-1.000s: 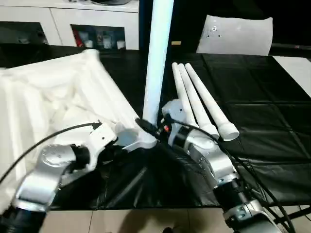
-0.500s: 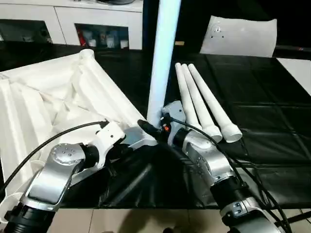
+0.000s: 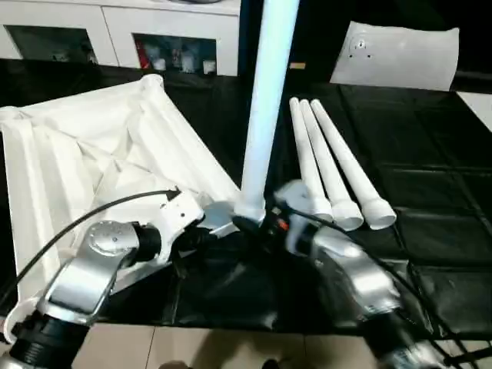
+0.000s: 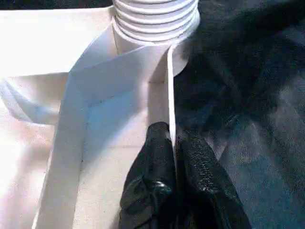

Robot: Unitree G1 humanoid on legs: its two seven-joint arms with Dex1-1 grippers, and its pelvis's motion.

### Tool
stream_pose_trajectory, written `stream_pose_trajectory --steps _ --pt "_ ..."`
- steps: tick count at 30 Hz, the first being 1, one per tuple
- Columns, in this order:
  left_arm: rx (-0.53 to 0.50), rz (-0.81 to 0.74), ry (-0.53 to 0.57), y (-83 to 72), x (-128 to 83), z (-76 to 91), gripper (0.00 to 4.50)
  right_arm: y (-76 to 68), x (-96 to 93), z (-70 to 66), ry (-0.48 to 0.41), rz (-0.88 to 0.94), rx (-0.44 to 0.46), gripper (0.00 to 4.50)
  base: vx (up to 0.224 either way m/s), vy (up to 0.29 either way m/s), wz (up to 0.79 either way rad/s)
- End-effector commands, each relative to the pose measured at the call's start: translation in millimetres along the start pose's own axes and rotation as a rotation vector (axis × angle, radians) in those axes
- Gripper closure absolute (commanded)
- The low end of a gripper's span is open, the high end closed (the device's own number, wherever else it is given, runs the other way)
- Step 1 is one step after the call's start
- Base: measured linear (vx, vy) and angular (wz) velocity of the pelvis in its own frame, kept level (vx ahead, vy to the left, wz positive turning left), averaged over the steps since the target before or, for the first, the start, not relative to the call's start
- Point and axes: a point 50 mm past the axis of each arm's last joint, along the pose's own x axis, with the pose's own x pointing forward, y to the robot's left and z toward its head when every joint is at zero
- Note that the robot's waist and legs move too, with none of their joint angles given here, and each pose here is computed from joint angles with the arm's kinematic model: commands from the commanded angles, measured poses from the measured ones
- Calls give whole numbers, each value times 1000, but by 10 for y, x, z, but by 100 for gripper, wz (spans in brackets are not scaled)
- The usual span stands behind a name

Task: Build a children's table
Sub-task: Rotate leg to tighten

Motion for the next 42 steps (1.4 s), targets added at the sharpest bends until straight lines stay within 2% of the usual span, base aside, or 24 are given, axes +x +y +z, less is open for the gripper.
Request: stream_pose_trajectory --steps 1,7,8,15,19,25,26,29,31,34,42 --pt "48 -47 -3 6 18 20 450 112 -19 20 19 90 -32 4 0 0 0" --pt "99 -123 -6 2 23 18 450 61 -181 118 30 109 -107 4 0 0 0" --pt "131 -183 -25 -12 29 42 450 -15 -275 198 42 89 -171 4 0 0 0" --pt "197 -316 1 -38 25 25 450 -120 -382 353 64 113 -233 4 0 0 0" --pt "247 -381 23 -47 38 15 450 -145 -414 351 118 197 -262 4 0 0 0" --pt "282 -437 27 -62 64 24 450 -125 -427 328 133 291 -246 4 0 0 0" --pt "290 -448 29 -62 70 26 450 -126 -423 323 134 310 -238 31 0 0 0" --pt "313 -476 33 -62 86 28 450 -135 -404 297 150 358 -223 39 0 0 0" --pt "317 -480 34 -61 89 28 450 -140 -397 287 158 365 -226 74 0 0 0" --pt "325 -486 36 -54 104 30 450 -143 -389 256 177 397 -221 89 0 0 0" --pt "334 -492 45 -33 111 8 450 -144 -347 195 194 429 -203 166 0 0 0"
